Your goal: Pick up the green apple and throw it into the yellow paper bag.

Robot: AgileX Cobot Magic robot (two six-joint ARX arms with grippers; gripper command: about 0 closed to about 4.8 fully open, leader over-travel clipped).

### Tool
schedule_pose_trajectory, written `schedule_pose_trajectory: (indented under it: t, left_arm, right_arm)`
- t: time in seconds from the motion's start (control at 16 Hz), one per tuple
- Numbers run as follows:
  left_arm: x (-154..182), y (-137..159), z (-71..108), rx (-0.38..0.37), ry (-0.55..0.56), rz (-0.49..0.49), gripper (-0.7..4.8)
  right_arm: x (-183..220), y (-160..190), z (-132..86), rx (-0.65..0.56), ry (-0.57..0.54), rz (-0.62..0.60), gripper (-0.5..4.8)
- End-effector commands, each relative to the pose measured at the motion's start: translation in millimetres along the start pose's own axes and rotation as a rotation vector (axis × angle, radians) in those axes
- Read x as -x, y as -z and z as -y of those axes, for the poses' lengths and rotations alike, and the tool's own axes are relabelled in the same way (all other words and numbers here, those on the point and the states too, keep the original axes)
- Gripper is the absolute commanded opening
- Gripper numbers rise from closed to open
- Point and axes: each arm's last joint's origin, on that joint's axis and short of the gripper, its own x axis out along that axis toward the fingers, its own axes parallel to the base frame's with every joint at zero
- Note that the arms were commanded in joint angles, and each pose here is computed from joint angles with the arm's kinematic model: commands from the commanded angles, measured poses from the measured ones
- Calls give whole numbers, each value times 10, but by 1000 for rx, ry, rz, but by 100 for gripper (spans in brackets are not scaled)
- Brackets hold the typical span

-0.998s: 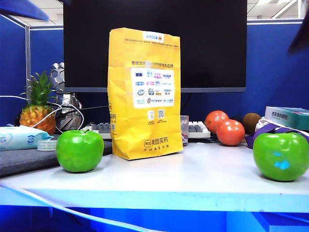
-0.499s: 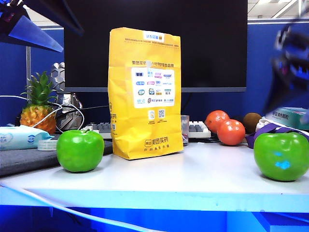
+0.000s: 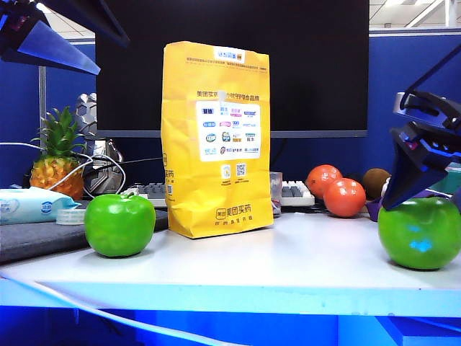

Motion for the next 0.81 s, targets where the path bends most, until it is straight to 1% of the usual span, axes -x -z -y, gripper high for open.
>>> schedule_pose_trajectory:
  t: [0.06, 0.12, 0.19, 0.37, 0.5, 0.69, 0.81]
  left_arm:
    - [9, -25, 57, -11, 197, 13, 342]
    - [-3, -18, 80, -8, 321, 6, 341]
    - [-9, -8, 90, -1, 376, -3, 341]
    - [-34, 38, 85, 26, 421, -42, 341]
    - [-37, 53, 108, 41, 550, -53, 341]
    - [-36, 57, 109, 46, 553, -57, 341]
    - [-36, 67, 110, 53, 553, -65, 341]
  right_arm:
    - [-26, 31, 13, -5, 12, -28, 479]
    - [-26, 32, 12, -5, 11, -30, 479]
    - [-26, 33, 12, -5, 11, -31, 479]
    - [-25, 61, 13, -13, 15, -59, 479]
    - [-23, 87, 13, -21, 15, -85, 479]
    - [-20, 111, 12, -28, 15, -110, 479]
    - [-21, 123, 13, -31, 16, -121, 301]
